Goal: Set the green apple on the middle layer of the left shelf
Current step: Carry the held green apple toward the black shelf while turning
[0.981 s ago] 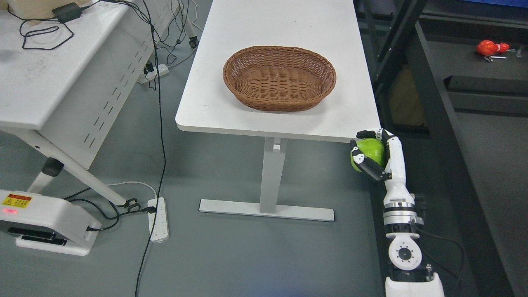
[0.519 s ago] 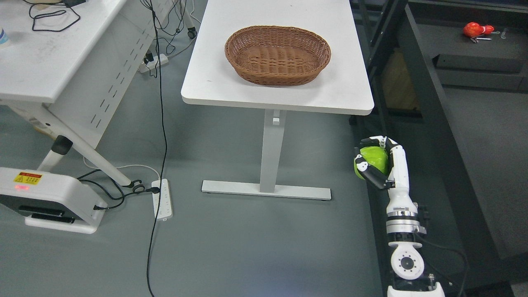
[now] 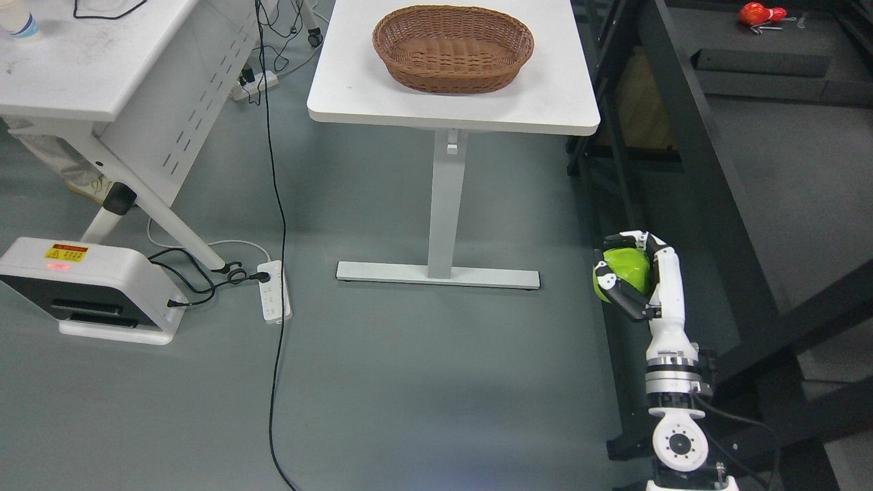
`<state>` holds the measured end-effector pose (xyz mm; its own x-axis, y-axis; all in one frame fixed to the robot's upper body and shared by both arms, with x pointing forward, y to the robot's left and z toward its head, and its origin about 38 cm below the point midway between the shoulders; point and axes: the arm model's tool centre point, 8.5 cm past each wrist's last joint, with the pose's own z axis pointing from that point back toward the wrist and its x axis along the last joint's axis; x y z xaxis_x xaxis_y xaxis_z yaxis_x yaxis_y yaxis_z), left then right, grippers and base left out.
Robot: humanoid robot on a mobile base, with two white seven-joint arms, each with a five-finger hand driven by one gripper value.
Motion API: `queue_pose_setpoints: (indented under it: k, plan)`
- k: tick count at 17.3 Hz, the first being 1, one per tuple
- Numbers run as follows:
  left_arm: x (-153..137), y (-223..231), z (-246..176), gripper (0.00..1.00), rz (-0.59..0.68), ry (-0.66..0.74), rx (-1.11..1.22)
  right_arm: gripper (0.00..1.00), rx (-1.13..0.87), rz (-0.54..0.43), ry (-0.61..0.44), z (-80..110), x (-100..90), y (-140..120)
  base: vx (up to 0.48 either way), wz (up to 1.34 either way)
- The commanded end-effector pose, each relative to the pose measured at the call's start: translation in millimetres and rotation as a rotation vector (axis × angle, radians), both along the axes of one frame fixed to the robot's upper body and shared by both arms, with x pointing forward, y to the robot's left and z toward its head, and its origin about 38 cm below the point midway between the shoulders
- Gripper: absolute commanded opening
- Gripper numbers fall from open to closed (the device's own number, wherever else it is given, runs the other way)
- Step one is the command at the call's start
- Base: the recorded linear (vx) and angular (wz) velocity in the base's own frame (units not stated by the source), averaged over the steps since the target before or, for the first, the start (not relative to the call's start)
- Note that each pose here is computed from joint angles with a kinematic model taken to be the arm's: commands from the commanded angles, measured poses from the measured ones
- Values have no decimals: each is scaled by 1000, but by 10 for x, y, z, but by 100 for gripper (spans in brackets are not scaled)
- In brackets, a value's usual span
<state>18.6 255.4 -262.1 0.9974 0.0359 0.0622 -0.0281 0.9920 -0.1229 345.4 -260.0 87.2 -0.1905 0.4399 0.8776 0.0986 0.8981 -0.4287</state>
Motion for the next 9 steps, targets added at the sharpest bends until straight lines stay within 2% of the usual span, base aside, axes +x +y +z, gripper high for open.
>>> queue_pose_setpoints:
  k: [1, 5, 9]
  plan:
    - [-60, 112, 7, 100, 1, 10, 17, 0, -20, -3, -10, 48, 5, -78, -256, -162]
    - [-60, 112, 7, 100, 1, 10, 17, 0, -24, -4, -24, 127, 37, -81, -247, -238]
    - [-60, 112, 7, 100, 1, 10, 17, 0, -22, -4, -17, 110, 15, -87, -203, -478]
